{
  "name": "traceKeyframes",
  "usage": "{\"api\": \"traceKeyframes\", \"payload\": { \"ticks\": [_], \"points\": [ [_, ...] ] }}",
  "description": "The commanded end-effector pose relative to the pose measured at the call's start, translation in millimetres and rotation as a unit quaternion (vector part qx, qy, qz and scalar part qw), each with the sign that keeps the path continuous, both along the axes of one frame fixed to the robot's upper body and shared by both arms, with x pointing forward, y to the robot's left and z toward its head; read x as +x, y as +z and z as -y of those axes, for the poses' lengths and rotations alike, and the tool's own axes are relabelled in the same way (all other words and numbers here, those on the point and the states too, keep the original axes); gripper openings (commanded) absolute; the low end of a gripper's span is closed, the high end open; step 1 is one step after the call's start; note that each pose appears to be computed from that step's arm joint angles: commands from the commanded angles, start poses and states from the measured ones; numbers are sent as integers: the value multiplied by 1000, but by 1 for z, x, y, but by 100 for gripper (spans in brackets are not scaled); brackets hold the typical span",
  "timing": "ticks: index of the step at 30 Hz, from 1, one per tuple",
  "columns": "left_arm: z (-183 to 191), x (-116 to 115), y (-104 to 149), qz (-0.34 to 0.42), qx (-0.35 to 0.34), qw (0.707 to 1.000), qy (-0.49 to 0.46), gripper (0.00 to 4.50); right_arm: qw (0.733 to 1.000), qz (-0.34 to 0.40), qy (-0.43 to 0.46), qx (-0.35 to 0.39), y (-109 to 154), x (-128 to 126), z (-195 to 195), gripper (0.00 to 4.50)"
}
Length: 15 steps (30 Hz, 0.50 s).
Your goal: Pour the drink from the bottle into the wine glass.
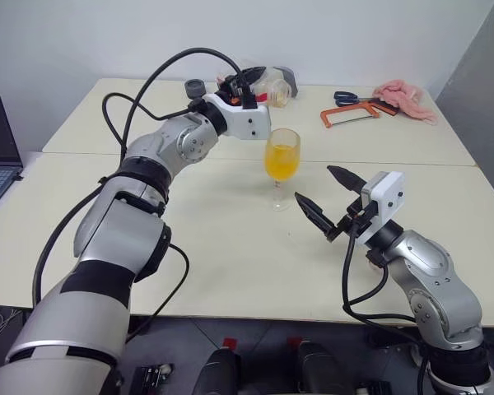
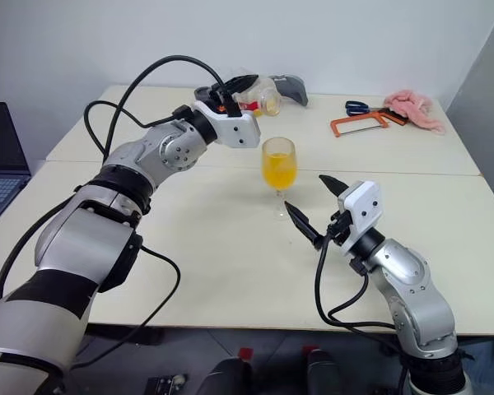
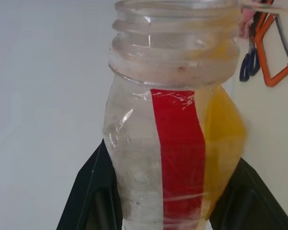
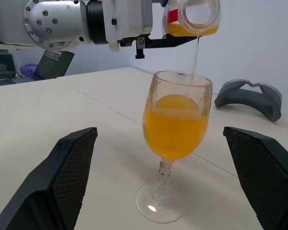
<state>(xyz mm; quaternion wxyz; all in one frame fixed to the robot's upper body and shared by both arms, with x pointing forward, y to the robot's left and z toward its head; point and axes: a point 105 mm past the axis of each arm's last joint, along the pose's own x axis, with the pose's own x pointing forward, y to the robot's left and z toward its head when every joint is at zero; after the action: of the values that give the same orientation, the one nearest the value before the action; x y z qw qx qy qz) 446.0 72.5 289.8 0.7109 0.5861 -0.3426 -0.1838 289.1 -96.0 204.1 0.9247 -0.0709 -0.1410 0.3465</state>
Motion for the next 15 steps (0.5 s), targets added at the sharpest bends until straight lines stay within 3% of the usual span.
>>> {"api": "traceKeyframes", "payload": {
  "ticks": [1, 6, 10, 15],
  "points": [
    [-5, 1, 15, -41, -104, 994, -14, 172, 999, 42, 4, -2, 16, -5, -3, 450],
    [-30, 7, 8, -121, -224, 967, -16, 171, 998, 30, 56, -28, 13, -14, -17, 450],
    [-82, 16, -19, -216, -369, 904, 12, 171, 991, 5, 124, -51, 12, -29, -33, 450],
    [-136, 9, -51, -276, -464, 841, 37, 171, 988, -19, 137, -67, 15, -25, -43, 450]
  ]
}}
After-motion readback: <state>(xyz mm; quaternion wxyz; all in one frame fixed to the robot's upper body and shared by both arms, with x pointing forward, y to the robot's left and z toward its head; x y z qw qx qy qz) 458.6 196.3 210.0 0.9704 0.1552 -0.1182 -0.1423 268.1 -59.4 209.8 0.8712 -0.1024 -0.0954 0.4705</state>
